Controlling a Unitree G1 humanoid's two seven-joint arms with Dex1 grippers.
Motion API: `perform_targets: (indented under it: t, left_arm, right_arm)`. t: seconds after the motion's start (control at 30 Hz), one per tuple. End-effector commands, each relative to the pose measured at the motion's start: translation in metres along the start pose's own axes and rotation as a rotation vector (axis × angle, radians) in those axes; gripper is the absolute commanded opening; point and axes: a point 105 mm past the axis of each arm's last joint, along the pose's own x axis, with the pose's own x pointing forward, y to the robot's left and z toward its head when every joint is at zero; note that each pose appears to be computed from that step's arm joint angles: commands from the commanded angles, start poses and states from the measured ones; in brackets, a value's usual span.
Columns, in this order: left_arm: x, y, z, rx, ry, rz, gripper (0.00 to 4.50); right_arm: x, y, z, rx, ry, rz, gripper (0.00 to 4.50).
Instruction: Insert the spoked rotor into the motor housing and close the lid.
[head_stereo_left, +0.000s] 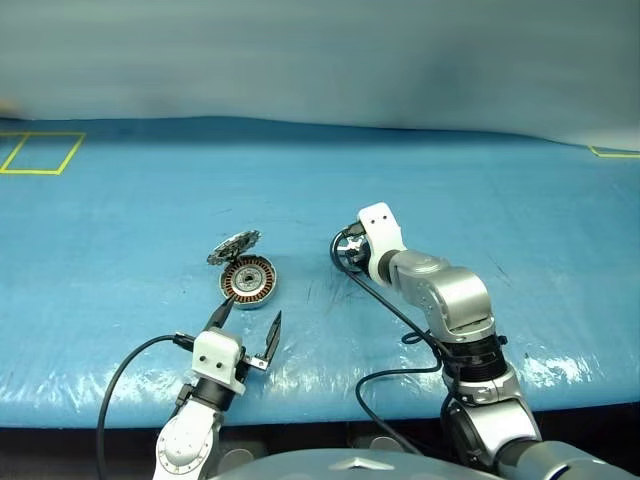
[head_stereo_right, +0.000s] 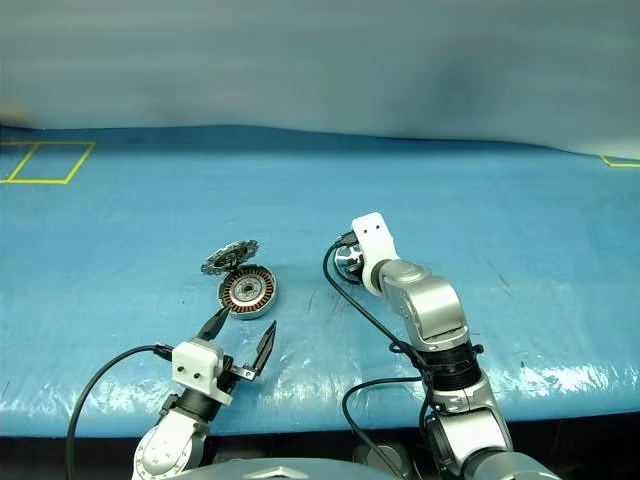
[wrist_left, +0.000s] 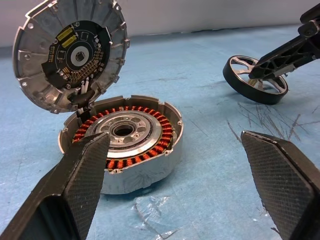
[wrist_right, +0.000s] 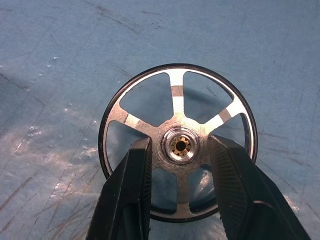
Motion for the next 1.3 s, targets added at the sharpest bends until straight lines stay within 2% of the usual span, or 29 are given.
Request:
perform_targets:
  t: [0.03, 0.17, 0.37, 0.57, 0.7, 0.97, 1.3]
  left_arm:
    - [0.0, -0.001, 0.008, 0.003, -0.036, 0.005, 4.5]
    - [-0.001, -0.002, 0.007, 0.003, -0.036, 0.001, 4.5]
    - [-0.001, 0.0, 0.01, 0.012, -0.044, -0.002, 4.5]
    - [0.0, 0.003, 0.014, 0.028, -0.055, -0.009, 4.5]
    - [0.002, 0.003, 0.015, 0.033, -0.058, -0.017, 4.5]
    - [0.003, 0.005, 0.017, 0.038, -0.065, -0.004, 4.5]
    - [-0.005, 0.013, 0.013, 0.028, -0.047, 0.071, 4.5]
  right_arm:
    - [0.003, 0.008, -0.039, -0.007, 0.161, 0.045, 1.36]
    - [0.0, 0.005, -0.033, -0.053, 0.116, 0.025, 1.36]
    - [-0.027, 0.013, 0.021, -0.16, -0.126, 0.158, 1.36]
    - [-0.068, 0.055, 0.024, -0.459, -0.151, 0.486, 1.34]
    - [-0.078, 0.085, 0.029, -0.526, -0.206, 0.612, 1.34]
    - [-0.071, 0.135, 0.047, -0.581, -0.302, 0.713, 1.34]
    - [-0.046, 0.152, 0.057, -0.614, -0.325, 0.707, 1.34]
